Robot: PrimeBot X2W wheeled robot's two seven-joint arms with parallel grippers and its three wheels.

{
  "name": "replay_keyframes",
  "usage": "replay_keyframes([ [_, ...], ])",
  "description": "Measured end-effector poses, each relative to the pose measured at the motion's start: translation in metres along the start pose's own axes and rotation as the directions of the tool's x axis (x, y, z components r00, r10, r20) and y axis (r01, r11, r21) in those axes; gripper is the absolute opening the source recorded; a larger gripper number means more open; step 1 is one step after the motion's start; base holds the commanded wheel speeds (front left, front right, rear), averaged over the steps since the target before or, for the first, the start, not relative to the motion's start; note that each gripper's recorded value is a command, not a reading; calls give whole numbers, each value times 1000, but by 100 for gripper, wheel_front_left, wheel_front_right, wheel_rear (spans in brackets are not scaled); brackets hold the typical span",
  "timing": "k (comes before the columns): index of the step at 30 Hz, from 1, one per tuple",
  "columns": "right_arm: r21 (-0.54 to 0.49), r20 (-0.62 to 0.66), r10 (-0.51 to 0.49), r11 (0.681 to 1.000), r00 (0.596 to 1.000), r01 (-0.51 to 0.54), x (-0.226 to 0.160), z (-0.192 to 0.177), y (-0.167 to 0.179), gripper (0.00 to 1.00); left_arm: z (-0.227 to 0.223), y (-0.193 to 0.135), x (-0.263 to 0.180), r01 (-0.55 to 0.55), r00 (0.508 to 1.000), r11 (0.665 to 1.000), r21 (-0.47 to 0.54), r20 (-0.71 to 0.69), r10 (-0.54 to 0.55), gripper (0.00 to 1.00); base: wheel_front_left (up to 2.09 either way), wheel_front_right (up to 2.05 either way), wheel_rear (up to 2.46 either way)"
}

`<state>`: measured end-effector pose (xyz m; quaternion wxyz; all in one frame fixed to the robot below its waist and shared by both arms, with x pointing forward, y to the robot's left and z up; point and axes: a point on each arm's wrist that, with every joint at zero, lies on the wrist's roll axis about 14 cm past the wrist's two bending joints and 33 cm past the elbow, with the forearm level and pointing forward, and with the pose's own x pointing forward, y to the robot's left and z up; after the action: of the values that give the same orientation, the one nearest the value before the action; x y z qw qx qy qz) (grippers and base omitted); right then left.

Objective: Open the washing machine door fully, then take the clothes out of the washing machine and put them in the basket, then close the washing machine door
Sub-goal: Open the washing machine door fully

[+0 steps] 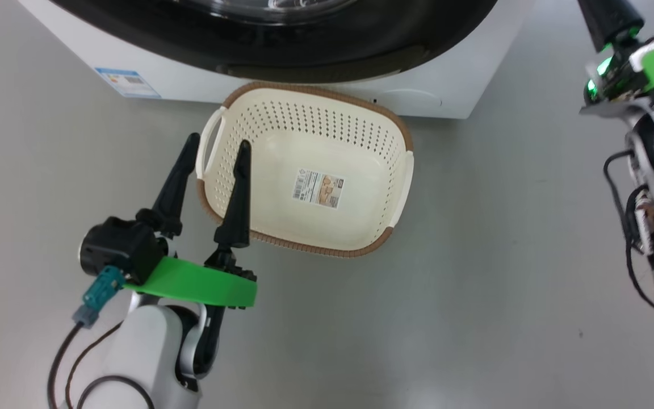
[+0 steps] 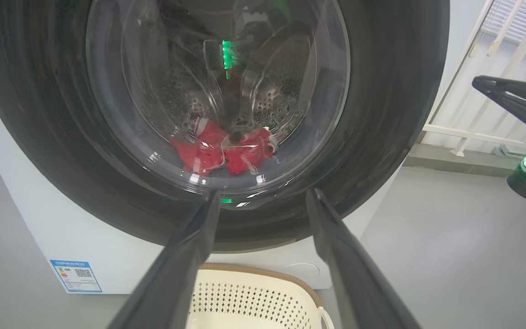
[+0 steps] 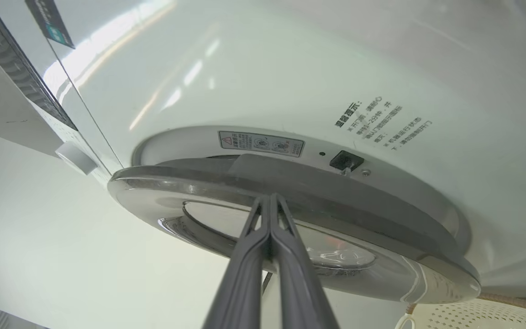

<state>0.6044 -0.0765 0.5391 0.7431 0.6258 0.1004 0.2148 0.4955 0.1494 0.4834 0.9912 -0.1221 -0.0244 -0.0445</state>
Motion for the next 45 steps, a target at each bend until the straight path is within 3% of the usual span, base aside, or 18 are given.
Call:
replay_keyframes([
  [20,219,-162,60,976,985,-24,55,-1,-19,0,-34,3,18,22,998,1000,23,-56,-20,100,0,0,0],
  [27,226,-242,45,974,969,12,65,-14,-28,0,-35,7,23,18,998,999,29,-53,-17,100,0,0,0],
  [45,147,-403,62,989,913,-2,67,-33,-9,0,-39,6,24,35,998,998,52,-62,-32,100,0,0,0],
])
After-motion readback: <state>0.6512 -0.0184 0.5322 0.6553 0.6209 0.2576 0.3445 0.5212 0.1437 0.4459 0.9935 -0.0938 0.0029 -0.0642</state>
